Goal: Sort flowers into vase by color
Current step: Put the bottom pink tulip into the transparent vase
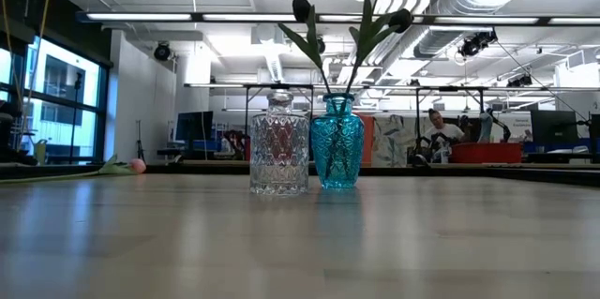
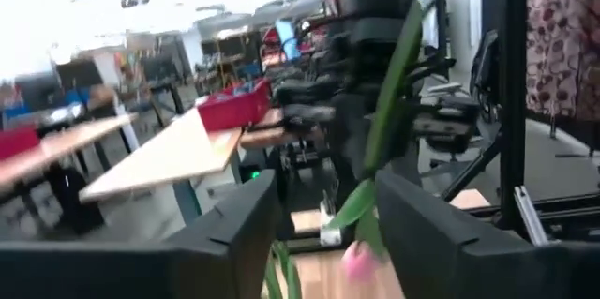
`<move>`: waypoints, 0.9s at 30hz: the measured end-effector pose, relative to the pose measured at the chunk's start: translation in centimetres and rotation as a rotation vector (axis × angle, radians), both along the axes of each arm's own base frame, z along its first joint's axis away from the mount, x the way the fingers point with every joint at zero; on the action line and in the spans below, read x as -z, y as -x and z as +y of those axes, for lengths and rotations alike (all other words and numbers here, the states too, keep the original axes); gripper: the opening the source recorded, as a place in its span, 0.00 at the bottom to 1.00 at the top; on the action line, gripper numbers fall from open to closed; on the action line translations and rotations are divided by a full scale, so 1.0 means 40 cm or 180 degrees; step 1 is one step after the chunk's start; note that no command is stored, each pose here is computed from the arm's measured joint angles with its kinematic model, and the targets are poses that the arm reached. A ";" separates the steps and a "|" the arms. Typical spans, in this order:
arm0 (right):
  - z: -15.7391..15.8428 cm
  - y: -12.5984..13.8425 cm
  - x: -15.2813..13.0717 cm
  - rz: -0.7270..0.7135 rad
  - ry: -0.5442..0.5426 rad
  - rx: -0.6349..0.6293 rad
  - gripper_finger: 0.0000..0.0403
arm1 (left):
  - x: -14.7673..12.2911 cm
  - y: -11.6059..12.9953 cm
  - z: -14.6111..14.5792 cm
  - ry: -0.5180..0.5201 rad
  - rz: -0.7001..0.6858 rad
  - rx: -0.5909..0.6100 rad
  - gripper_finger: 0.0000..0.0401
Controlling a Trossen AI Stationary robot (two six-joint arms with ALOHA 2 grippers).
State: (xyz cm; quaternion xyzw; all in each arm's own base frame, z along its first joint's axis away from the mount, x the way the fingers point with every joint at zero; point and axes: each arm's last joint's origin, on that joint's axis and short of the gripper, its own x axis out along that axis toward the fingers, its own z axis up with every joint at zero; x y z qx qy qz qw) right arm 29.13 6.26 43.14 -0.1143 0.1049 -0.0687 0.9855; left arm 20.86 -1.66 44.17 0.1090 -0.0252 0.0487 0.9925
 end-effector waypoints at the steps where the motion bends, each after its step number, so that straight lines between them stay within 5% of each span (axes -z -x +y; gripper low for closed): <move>1: -0.006 -0.010 -0.007 -0.0071 0.0027 -0.0014 0.00 | -0.006 -0.009 -0.005 -0.0080 -0.0012 0.0020 0.45; 11: -0.040 -0.113 -0.031 -0.0163 0.0261 -0.0238 0.00 | -0.020 -0.113 -0.035 -0.0461 0.0114 -0.0015 0.60; 23: -0.068 -0.134 -0.046 -0.0228 0.0249 -0.0348 0.00 | -0.020 -0.111 -0.043 -0.0461 0.0175 0.0019 0.61; 27: -0.068 -0.135 -0.044 -0.0214 0.0251 -0.0351 0.00 | -0.016 -0.117 -0.044 -0.0466 0.0203 0.0012 0.54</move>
